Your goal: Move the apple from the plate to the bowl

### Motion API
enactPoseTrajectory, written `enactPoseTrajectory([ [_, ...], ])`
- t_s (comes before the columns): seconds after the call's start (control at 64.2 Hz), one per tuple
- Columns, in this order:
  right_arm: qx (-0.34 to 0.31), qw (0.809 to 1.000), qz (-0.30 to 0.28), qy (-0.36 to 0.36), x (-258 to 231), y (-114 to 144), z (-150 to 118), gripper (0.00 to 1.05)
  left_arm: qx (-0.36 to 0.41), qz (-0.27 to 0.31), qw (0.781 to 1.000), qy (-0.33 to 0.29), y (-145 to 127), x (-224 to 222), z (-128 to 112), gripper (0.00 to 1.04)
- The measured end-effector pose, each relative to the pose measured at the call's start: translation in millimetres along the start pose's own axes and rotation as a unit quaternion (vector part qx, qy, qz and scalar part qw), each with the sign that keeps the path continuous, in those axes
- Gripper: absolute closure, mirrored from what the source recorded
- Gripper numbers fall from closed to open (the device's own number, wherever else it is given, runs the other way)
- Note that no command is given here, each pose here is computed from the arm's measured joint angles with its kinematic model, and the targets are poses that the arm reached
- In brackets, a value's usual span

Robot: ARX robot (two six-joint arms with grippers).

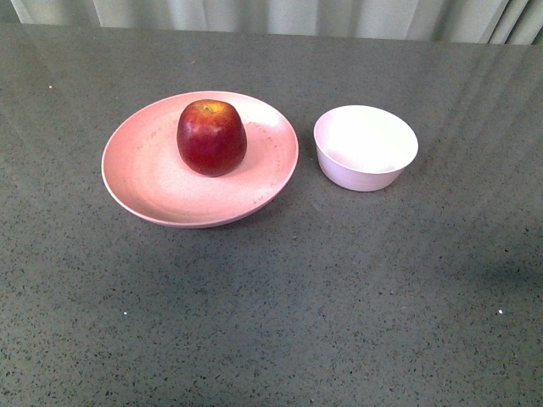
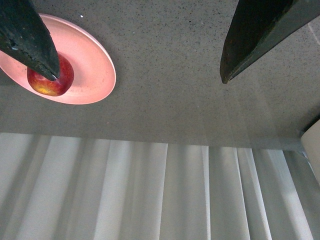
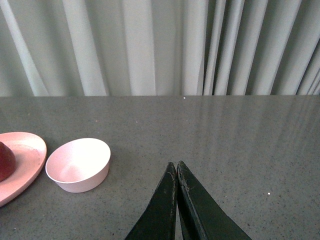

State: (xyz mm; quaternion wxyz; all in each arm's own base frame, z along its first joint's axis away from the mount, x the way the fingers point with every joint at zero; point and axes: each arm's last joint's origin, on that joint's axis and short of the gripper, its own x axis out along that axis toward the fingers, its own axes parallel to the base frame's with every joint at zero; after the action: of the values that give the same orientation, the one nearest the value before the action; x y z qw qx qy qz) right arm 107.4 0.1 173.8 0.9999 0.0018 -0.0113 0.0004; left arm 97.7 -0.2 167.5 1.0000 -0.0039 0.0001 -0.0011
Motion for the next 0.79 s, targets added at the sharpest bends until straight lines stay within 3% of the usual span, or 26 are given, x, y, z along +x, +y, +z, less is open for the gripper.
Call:
enactPoseTrajectory([
  [0.452, -0.001, 1.000, 0.000, 0.002, -10.8, 0.0, -2.6, 1.02, 0.000, 0.000, 1.000, 0.000, 0.0, 0.0, 0.0, 0.09],
  [0.545, -0.001, 1.000, 0.000, 0.002, -10.8, 0.0, -2.6, 0.85, 0.000, 0.000, 1.000, 0.000, 0.0, 0.0, 0.0, 0.09],
  [0.592, -0.001, 1.000, 0.000, 0.002, -10.8, 0.0, -2.6, 0.71, 0.000, 0.000, 1.000, 0.000, 0.0, 0.0, -0.1, 0.09],
  [0.794, -0.001, 1.000, 0.000, 0.002, -10.8, 0.0, -2.6, 0.36, 0.000, 0.000, 1.000, 0.000, 0.0, 0.0, -0.1, 0.09],
])
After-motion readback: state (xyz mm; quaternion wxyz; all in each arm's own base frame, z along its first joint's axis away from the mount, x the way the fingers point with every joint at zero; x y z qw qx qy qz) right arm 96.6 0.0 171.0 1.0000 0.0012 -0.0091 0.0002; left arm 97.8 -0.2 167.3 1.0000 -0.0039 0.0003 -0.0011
